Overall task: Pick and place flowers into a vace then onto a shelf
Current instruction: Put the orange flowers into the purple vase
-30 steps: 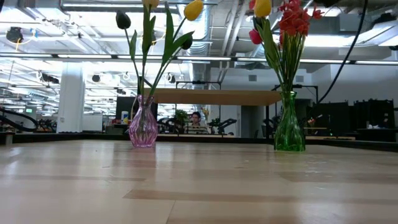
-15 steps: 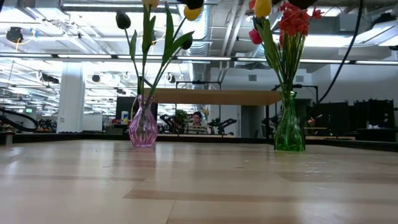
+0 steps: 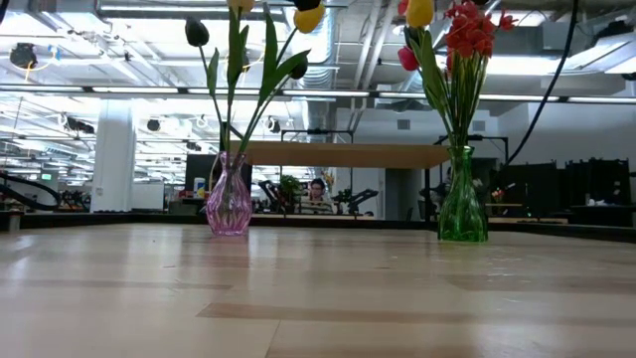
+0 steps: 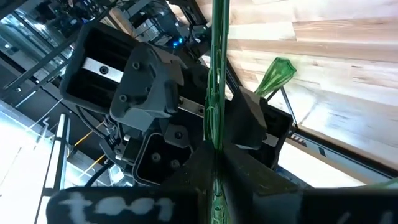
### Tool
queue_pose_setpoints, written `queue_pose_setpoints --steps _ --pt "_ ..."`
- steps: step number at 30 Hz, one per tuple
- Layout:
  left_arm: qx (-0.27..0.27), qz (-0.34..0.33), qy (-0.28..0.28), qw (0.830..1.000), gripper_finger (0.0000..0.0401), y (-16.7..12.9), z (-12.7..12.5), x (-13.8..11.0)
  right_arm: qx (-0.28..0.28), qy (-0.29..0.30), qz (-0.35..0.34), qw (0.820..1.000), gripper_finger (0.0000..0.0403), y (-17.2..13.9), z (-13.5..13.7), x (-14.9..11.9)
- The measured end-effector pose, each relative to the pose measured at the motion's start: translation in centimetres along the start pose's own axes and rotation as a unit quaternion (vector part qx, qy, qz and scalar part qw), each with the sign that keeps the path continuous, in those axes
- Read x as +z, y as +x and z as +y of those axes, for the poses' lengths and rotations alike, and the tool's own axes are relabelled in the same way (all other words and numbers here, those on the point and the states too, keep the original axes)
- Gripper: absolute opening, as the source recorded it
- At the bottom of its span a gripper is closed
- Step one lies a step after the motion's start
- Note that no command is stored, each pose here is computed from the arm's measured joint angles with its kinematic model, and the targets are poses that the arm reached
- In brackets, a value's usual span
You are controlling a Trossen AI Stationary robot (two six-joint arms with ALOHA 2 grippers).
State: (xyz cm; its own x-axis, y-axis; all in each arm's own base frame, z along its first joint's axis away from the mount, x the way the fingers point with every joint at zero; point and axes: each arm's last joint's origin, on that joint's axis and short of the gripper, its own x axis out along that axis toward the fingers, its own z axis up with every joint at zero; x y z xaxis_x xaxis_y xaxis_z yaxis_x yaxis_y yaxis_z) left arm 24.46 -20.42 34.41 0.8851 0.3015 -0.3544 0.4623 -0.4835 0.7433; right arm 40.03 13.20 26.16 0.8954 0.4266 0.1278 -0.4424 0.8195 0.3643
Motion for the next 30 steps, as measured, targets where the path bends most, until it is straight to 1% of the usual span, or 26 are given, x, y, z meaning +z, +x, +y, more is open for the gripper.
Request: queue_pose_setpoints --steps 3,5,7,10,11,16,20,24,30 --pt "-0.002 0.003 -0.002 1.000 0.0012 0.22 -0.02 -0.17 -0.004 0.000 0.003 1.000 0.0162 -0.02 -0.20 -0.01" --pt "-0.003 0.004 -0.002 1.000 0.0012 0.26 -0.03 -0.20 -0.007 0.001 0.006 1.000 0.0136 -0.03 -0.26 -0.07" --pt "-0.003 0.004 -0.002 1.000 0.0012 0.27 -0.03 -0.21 -0.006 -0.002 0.006 1.000 0.0101 -0.03 -0.24 -0.05" --pt "-0.002 0.002 -0.004 1.000 0.0012 0.26 0.01 -0.19 -0.006 -0.018 0.007 1.000 0.0030 -0.03 -0.21 -0.06" --pt "-0.002 0.002 -0.010 1.000 0.0012 0.25 0.00 -0.18 -0.006 -0.025 0.008 1.000 0.0017 -0.03 -0.22 -0.09" --pt "-0.002 -0.010 -0.091 0.996 0.0013 0.26 0.02 -0.13 -0.007 -0.027 0.014 1.000 0.0008 -0.05 -0.28 -0.21" --pt "-0.001 -0.003 -0.116 0.993 0.0027 0.26 0.05 -0.17 -0.008 -0.027 0.016 0.999 0.0007 -0.06 -0.36 -0.20" --pt "0.004 0.005 -0.160 0.987 0.0066 0.25 0.15 -0.21 -0.009 -0.029 0.016 0.999 0.0004 -0.06 -0.37 -0.21" --pt "0.020 0.032 -0.216 0.976 0.0149 -0.10 0.94 -0.75 -0.010 -0.030 0.017 0.999 0.0003 -0.07 -0.38 -0.21"
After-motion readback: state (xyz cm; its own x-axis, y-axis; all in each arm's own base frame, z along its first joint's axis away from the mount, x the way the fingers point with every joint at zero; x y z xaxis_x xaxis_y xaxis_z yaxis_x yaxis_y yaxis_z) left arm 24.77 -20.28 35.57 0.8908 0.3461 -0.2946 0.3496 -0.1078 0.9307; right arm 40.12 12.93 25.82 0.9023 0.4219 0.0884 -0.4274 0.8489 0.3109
